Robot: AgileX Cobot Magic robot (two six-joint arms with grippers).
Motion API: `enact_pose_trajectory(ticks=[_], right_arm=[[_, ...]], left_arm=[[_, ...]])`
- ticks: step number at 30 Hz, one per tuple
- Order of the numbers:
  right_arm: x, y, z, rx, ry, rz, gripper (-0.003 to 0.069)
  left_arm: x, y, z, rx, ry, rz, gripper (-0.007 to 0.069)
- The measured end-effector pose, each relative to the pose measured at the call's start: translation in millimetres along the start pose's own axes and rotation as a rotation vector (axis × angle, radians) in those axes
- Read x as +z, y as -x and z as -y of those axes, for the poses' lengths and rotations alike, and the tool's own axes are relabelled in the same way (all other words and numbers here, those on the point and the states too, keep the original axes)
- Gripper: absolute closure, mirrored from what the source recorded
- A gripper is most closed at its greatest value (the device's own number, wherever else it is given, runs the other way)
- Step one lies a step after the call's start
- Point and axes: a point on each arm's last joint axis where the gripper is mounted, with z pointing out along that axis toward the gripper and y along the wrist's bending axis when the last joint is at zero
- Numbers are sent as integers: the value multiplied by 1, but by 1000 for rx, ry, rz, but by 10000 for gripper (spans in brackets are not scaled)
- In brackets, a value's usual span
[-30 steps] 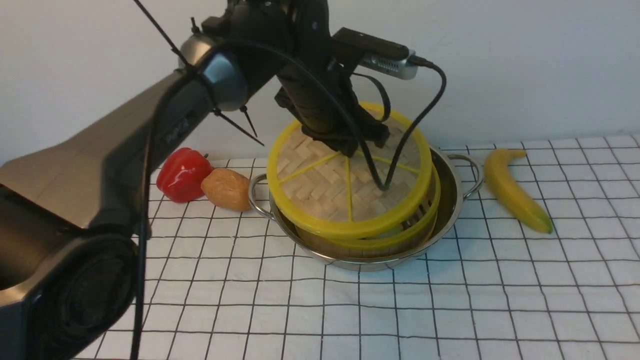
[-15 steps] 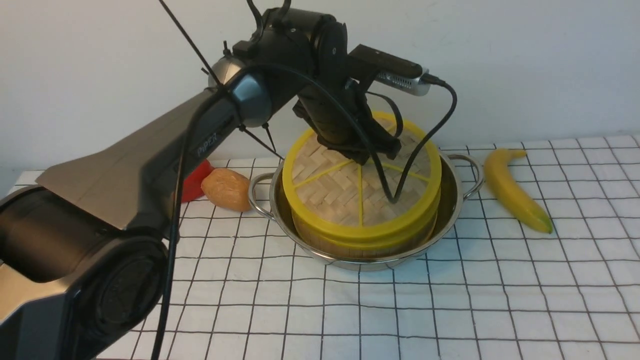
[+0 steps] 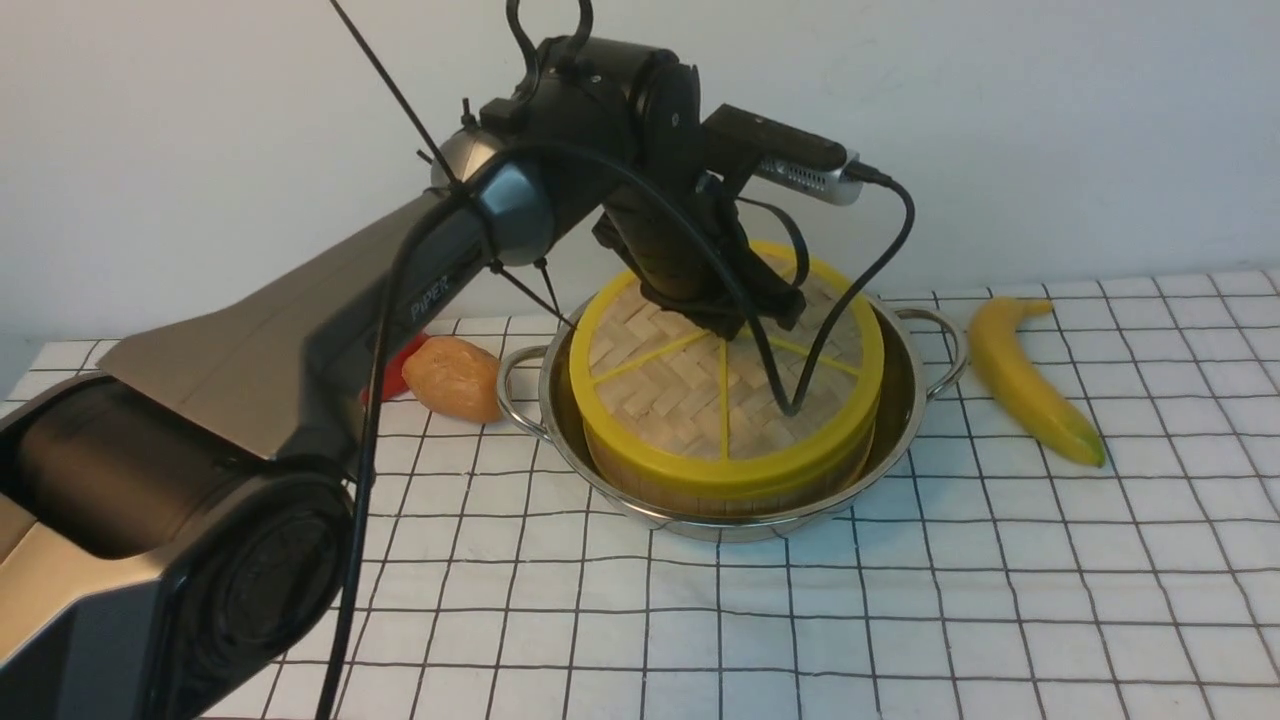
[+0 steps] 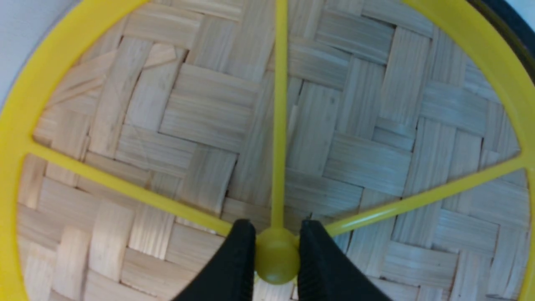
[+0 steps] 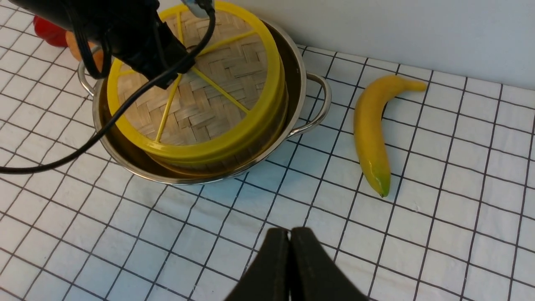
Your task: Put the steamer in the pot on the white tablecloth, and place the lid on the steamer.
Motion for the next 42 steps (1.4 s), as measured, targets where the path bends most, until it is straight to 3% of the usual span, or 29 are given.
enact_pose_trajectory(ticks=[27,36,39,42], right_arm=[[0,0,-1,4,8,1,636],[0,0,-1,4,8,1,633],[0,0,-1,4,8,1,631],[0,0,-1,4,8,1,629]], left_arm=[[10,1,1,15,-13,15,486],[-3,7,-2,30,17,65,181],[-19,13,-5,47,52,101,144],[-68,22,-12,84,146,161,135]])
